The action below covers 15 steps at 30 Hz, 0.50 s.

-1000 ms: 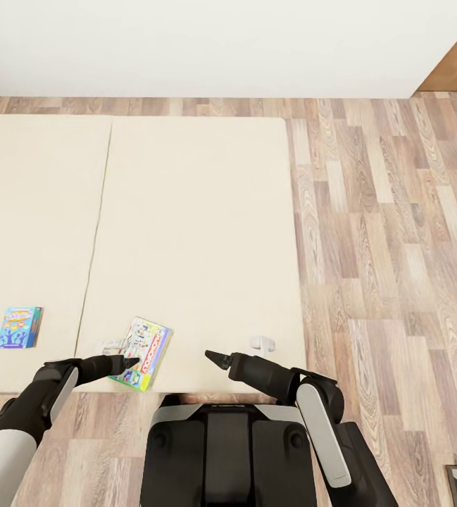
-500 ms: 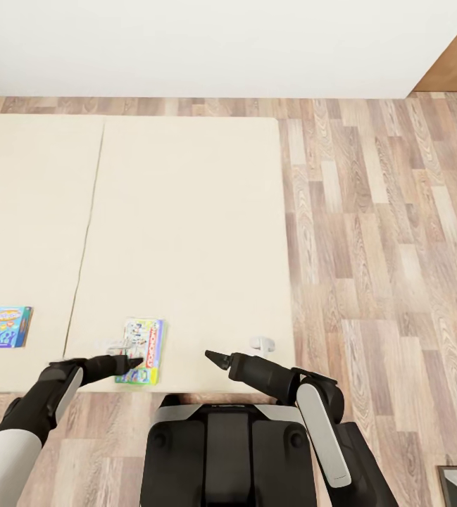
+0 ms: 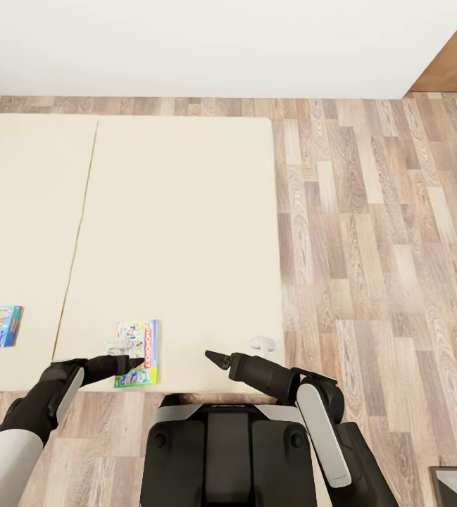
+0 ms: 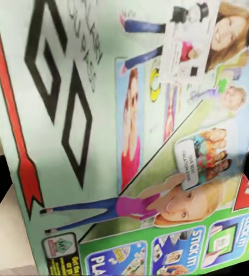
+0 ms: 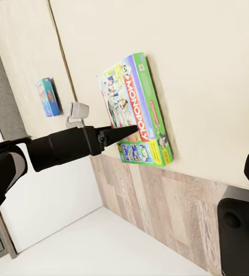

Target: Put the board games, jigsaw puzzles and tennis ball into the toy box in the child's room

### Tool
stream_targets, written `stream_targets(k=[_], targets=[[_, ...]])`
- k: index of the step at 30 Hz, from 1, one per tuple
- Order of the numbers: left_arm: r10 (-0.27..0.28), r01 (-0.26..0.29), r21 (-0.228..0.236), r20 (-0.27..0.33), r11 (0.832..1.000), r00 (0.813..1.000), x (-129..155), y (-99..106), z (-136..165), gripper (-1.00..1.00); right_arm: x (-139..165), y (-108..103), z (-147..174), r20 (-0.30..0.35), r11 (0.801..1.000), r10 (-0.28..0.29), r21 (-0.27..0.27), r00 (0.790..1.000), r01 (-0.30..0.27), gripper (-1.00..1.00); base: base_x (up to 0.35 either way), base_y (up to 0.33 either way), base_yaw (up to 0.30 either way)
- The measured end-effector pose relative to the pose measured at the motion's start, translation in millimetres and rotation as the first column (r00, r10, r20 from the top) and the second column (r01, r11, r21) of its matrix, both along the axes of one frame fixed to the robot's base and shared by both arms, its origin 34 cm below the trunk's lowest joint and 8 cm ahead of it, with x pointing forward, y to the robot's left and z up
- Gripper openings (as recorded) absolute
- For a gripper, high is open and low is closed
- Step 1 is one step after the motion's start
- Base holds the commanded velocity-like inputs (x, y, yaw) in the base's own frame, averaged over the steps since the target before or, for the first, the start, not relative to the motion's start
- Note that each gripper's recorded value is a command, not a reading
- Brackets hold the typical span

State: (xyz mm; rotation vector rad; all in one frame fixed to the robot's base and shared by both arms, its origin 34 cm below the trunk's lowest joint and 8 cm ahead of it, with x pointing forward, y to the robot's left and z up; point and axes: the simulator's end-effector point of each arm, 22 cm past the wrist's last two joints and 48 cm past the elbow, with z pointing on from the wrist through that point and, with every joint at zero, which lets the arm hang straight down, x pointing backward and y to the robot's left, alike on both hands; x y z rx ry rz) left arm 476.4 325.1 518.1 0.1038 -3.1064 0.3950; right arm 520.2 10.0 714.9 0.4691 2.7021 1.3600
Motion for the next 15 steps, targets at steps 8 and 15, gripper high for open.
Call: stream_targets(k=[8,15], targets=[[-0.018,0.018,0.014,0.003,1.000,1.000,0.0,2.5,-0.7,1.00,-0.1,0.0,0.0,0.000,1.000,0.000,0.000,1.000,0.000,1.00,0.000,-0.109,0.000],[-0.008,0.008,0.004,0.002,1.000,1.000,-0.4,-1.0,-0.6,1.00,-0.1,0.0,0.0,0.000,1.000,0.000,0.000,1.000,0.000,1.00,0.000,-0.118,0.000]])
